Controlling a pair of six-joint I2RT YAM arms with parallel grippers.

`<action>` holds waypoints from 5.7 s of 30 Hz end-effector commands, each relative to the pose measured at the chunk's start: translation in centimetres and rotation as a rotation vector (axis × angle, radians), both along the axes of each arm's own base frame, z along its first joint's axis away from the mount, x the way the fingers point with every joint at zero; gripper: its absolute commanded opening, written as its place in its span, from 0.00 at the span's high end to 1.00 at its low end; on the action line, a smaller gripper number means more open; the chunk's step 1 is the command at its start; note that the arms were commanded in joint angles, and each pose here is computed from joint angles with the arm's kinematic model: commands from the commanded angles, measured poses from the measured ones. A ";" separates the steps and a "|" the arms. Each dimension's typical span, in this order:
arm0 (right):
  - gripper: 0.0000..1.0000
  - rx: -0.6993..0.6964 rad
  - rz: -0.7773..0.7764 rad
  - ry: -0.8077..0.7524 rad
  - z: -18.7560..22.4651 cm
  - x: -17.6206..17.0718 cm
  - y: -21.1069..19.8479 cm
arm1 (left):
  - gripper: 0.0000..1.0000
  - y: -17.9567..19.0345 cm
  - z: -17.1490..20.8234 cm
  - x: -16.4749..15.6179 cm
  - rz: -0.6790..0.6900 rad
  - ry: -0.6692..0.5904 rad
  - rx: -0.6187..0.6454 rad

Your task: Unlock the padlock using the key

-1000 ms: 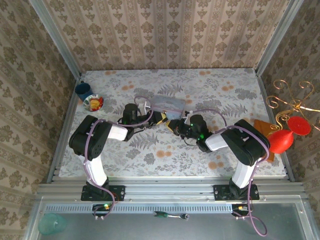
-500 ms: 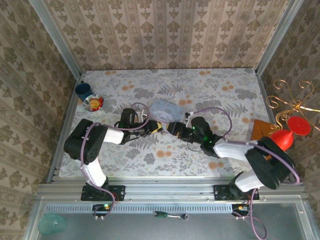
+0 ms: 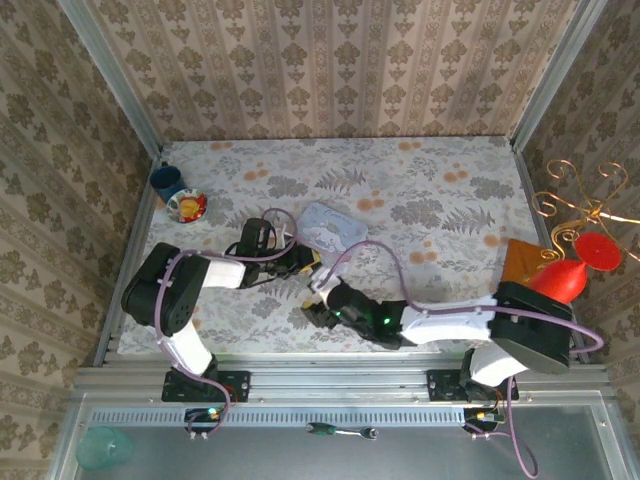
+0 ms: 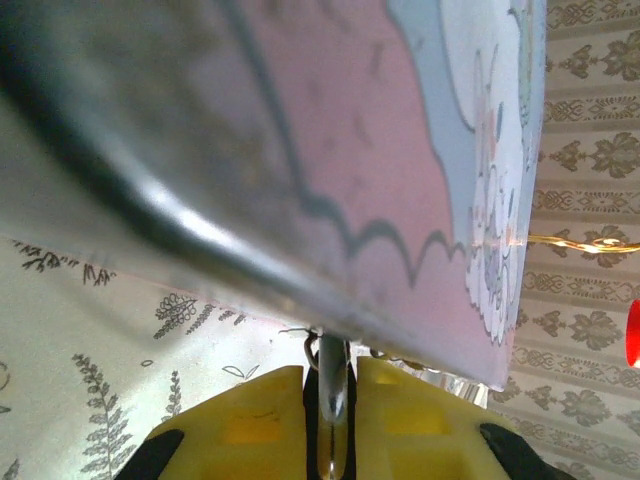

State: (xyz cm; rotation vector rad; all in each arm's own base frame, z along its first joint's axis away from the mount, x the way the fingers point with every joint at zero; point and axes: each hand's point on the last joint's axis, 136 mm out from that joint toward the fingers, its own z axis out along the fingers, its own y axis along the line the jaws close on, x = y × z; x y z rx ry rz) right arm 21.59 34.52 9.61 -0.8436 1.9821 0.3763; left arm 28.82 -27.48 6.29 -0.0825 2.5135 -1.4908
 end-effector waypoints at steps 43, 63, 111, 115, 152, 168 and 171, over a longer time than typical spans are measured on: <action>0.74 -0.235 -0.286 -0.323 -3.9 8.9 -1.4 | 1.00 -0.3 3.2 0.4 -0.030 -0.093 -0.030; 0.92 -0.094 -0.292 -0.247 -2.2 9.1 -1.3 | 1.00 -0.7 2.9 0.2 -0.032 -0.105 -0.006; 0.91 0.103 -0.316 0.184 -7.4 5.3 -6.2 | 0.53 0.9 2.3 1.2 0.003 -0.270 0.162; 0.89 0.144 -0.322 0.217 -7.6 5.2 -6.4 | 0.52 0.9 3.0 1.2 -0.003 -0.318 0.163; 0.46 0.138 -0.317 0.386 -8.0 10.9 -10.1 | 0.43 1.4 0.9 3.1 -0.067 -0.347 0.558; 0.40 0.035 -0.280 0.226 -3.6 8.7 -11.5 | 0.43 1.7 2.3 3.8 -0.017 -0.451 0.528; 0.36 -0.033 -0.148 0.242 -3.8 7.9 -11.1 | 0.43 2.2 2.7 3.7 -0.004 -0.469 0.501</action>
